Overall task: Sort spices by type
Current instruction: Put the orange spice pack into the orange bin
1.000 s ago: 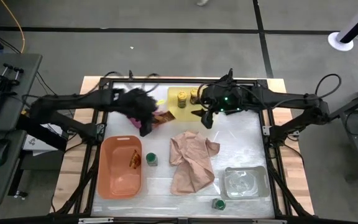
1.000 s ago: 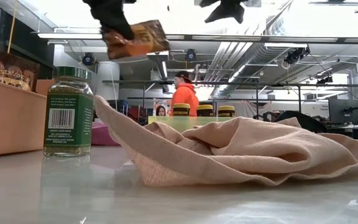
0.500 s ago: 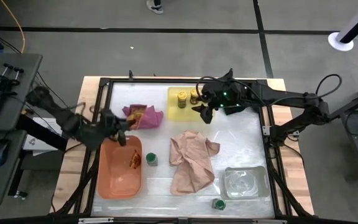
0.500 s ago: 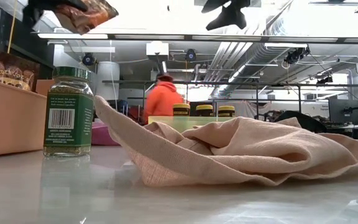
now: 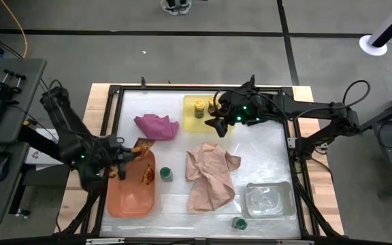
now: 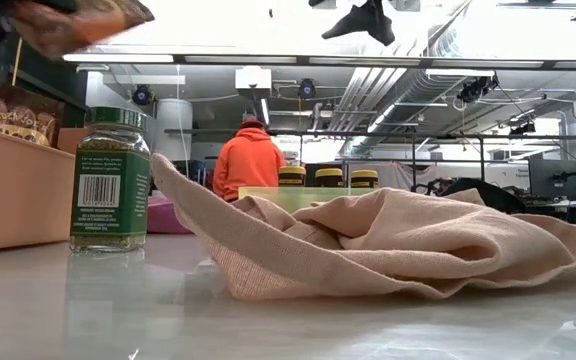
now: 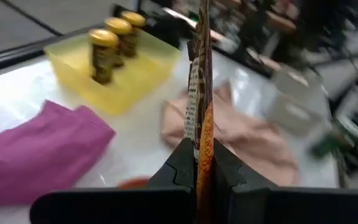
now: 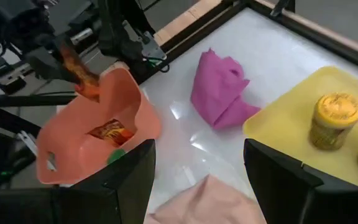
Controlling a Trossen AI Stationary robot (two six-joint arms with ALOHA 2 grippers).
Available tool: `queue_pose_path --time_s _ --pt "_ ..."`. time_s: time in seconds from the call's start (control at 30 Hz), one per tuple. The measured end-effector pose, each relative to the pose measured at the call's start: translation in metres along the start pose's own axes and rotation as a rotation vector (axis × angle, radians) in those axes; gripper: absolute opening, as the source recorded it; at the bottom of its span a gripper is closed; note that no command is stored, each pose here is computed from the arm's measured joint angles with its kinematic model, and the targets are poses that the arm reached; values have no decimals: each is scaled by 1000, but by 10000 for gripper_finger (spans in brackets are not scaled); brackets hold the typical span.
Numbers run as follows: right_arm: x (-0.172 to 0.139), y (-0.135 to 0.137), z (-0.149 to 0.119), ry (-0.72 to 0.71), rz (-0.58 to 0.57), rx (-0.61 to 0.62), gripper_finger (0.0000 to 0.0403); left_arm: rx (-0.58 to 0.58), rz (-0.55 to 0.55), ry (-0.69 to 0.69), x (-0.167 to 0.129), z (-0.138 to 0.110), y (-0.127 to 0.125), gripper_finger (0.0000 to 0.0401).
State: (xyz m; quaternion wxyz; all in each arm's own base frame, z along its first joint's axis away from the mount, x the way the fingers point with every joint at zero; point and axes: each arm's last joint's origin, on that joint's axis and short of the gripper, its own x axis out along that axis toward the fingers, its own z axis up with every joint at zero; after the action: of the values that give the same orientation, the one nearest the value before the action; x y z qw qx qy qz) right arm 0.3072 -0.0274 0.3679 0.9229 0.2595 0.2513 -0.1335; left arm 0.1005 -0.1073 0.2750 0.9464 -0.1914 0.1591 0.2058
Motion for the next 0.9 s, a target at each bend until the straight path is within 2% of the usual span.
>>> queue_pose_path --time_s 0.1,0.23,0.33,0.53,0.7,0.8,0.9 --pt "2 6 -2 -2 23 37 238 89 -84 82 -17 3 4 0" --pt "9 20 -6 -23 79 92 238 135 -253 131 -37 10 12 0" --pt "23 33 -11 -29 139 120 238 115 -397 146 -50 20 21 0" --pt "62 71 -25 -61 387 141 238 0 -710 136 -71 52 34 0" --pt "87 100 -42 -141 537 156 238 3 -926 135 -81 64 24 0" --pt "93 116 -55 -170 566 177 238 -51 -990 139 -84 63 17 0" --pt "94 132 -71 -217 559 179 238 -85 -978 171 -82 50 11 0"
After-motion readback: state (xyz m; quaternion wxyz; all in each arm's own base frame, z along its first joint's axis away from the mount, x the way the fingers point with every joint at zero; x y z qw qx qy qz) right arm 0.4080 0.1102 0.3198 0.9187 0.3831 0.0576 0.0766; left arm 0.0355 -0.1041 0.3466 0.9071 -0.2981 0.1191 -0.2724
